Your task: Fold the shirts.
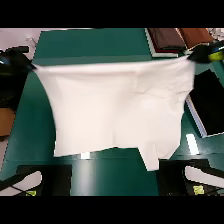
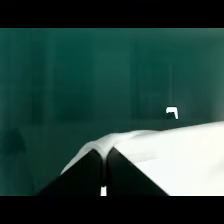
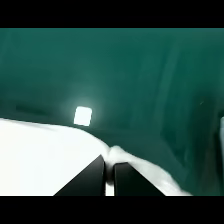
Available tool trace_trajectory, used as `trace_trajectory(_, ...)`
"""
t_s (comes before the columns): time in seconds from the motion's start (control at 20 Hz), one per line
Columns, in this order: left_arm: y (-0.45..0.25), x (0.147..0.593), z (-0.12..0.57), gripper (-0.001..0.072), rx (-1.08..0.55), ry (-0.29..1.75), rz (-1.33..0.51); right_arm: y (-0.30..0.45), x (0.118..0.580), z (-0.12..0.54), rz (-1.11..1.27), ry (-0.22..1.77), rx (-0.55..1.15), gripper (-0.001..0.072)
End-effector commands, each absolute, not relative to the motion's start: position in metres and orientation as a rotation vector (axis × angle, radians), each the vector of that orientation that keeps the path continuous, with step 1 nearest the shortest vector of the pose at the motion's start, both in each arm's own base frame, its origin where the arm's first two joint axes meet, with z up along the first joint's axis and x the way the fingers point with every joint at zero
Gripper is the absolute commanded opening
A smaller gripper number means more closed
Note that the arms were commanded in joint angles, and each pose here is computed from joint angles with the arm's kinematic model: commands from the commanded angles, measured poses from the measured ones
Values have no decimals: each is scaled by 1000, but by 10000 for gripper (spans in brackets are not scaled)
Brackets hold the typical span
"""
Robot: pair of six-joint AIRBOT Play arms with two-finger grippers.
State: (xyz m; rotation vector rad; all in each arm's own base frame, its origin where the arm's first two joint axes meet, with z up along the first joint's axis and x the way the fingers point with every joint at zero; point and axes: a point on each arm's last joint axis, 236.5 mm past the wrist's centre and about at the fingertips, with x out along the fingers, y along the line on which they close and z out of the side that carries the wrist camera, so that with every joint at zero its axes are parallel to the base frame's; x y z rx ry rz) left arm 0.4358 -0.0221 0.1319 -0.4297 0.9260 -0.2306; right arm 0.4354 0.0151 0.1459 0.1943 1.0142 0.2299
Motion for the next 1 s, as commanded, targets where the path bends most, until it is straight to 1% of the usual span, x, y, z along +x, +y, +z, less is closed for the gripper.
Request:
trace_trajectory(0.0,-20,457,35,24,-489,1072,-229,26,462,43,223,1209,230,17)
trace_trajectory(0.05,-23,468,26,24,-516,1055,-240,25,473,28,211,1229,248,17)
trace_trajectory(0.15,-32,485,14,24,-505,1019,-252,29,494,16,225,1231,278,17)
trace_trajectory(0.25,-46,494,11,24,-461,993,-260,32,511,23,239,1201,283,17)
trace_trajectory(0.35,-54,489,5,24,-388,1019,-273,31,513,36,241,1176,272,17)
trace_trajectory(0.45,-53,472,-8,24,-325,1104,-276,18,500,39,211,1202,236,17)
trace_trajectory(0.65,-49,436,-24,24,-278,1265,-282,-6,450,17,134,1312,169,17)
trace_trajectory(0.8,-50,435,-24,25,-286,1273,-278,-9,421,-3,116,1365,195,17)
trace_trajectory(0.95,-52,436,-24,25,-291,1271,-280,-10,402,-21,100,1388,210,18)
